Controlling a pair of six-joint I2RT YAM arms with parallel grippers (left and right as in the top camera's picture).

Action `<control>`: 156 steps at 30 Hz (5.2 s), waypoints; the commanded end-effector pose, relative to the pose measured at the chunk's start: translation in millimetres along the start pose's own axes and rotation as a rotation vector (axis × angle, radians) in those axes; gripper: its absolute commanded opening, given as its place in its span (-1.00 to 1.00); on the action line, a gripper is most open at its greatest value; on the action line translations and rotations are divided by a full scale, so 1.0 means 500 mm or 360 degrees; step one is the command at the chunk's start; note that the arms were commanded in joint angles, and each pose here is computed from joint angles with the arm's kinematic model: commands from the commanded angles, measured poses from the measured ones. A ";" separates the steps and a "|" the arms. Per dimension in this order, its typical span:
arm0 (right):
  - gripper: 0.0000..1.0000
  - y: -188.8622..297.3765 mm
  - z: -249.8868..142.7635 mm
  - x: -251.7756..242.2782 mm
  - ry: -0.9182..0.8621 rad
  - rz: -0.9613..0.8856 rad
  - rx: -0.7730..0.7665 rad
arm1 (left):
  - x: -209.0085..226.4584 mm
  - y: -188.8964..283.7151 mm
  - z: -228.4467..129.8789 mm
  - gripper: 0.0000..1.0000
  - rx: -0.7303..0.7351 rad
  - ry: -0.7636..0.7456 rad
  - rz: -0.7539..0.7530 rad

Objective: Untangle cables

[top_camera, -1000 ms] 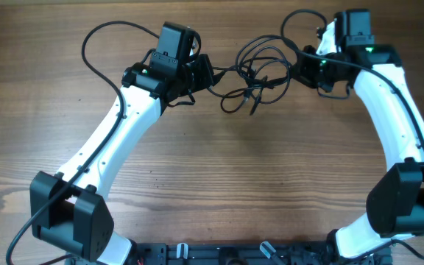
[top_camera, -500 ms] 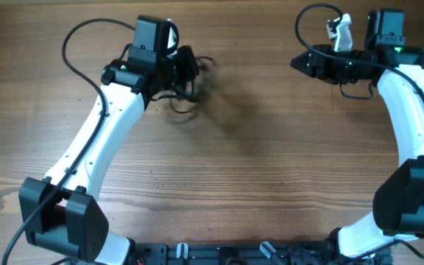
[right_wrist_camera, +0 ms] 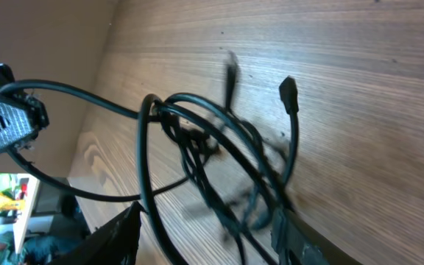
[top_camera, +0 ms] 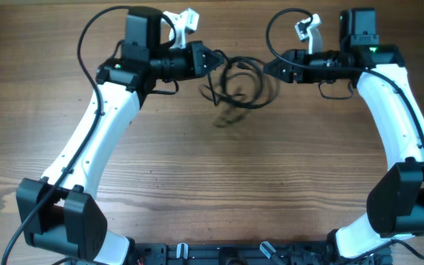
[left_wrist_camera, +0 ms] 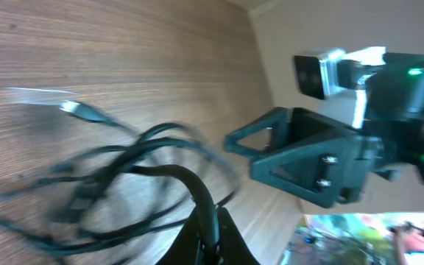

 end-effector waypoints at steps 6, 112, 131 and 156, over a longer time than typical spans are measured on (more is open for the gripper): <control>0.12 -0.023 -0.005 0.031 -0.0006 0.0075 0.0039 | -0.023 0.059 0.045 -0.92 -0.0116 0.0129 -0.0195; 0.54 -0.030 -0.051 0.182 0.0281 -0.0263 -0.0199 | 0.171 -0.187 -0.166 -0.92 0.0355 0.0195 0.1193; 0.54 -0.030 -0.052 0.181 0.0275 -0.0267 -0.0190 | 0.224 -0.246 -0.180 -0.17 0.0395 0.0024 0.1146; 0.54 -0.030 -0.054 0.180 0.0266 -0.0272 -0.0182 | 0.308 -0.156 -0.060 -0.30 0.0361 -0.0857 0.0901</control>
Point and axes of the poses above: each gripper's point midway between its finger pads, its own y axis back along the fingers, its own x axis along the line the jaws close on, z = x × y, the point moved 8 cm from there along y, back along the fingers, and after that the axes turned 13 degrees about -y, right-handed, at the moved point
